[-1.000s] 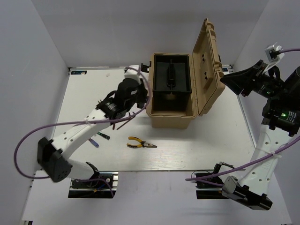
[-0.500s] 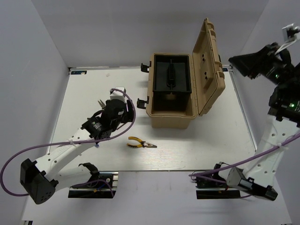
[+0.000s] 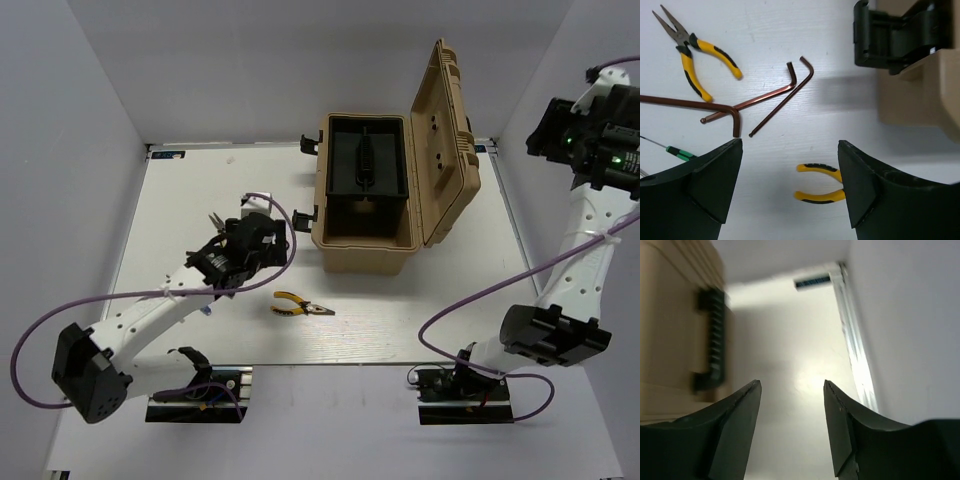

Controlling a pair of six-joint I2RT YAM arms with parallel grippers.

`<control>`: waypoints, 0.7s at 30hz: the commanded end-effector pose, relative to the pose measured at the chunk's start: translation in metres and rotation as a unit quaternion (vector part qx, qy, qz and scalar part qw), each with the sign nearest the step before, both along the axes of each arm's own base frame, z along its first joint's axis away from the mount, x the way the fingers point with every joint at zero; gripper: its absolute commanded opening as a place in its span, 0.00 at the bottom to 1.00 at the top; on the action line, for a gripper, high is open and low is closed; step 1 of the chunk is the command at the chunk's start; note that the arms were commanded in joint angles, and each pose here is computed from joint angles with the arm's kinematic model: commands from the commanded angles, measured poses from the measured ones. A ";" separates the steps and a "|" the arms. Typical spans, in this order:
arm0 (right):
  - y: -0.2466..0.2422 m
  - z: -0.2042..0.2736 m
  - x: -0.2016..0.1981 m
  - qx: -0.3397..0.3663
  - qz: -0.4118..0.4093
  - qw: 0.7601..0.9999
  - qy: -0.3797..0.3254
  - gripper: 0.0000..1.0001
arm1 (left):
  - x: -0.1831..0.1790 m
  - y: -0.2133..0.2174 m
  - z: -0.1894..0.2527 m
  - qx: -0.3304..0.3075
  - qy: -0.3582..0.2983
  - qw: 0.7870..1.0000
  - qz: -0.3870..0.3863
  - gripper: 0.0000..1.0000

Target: Sort the tools into containers

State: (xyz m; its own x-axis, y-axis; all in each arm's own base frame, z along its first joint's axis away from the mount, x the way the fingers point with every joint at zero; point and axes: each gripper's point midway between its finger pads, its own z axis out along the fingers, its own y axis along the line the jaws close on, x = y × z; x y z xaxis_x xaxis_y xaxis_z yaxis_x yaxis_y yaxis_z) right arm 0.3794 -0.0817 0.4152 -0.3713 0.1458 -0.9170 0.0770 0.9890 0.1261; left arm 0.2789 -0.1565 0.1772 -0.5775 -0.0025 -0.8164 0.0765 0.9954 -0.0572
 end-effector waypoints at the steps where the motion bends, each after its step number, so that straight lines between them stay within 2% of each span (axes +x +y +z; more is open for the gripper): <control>1: -0.026 -0.031 -0.018 -0.100 -0.025 0.993 0.061 0.60 | 0.004 0.006 -0.021 0.038 0.028 0.999 -0.003 0.87; 4: -0.014 -0.057 -0.033 -0.093 0.001 0.993 0.072 0.60 | 0.011 -0.004 -0.036 0.045 0.043 0.998 -0.028 0.82; 5: -0.007 -0.079 -0.038 -0.084 0.016 0.993 0.085 0.60 | 0.017 -0.005 -0.047 0.054 0.058 0.996 -0.030 0.76; 9: 0.009 -0.103 -0.059 -0.073 0.039 0.993 0.081 0.60 | 0.036 -0.010 -0.064 0.078 0.082 0.993 -0.046 0.52; 12: 0.021 -0.120 -0.071 -0.058 0.060 0.993 0.087 0.60 | 0.049 -0.018 -0.056 0.098 0.072 0.989 -0.086 0.45; 16: 0.032 -0.138 -0.080 -0.044 0.080 0.991 0.095 0.60 | 0.049 -0.006 -0.051 0.130 0.070 0.983 -0.110 0.45; 21: 0.039 -0.147 -0.082 -0.033 0.089 0.992 0.089 0.60 | 0.052 0.012 -0.075 0.150 0.091 0.979 -0.105 0.43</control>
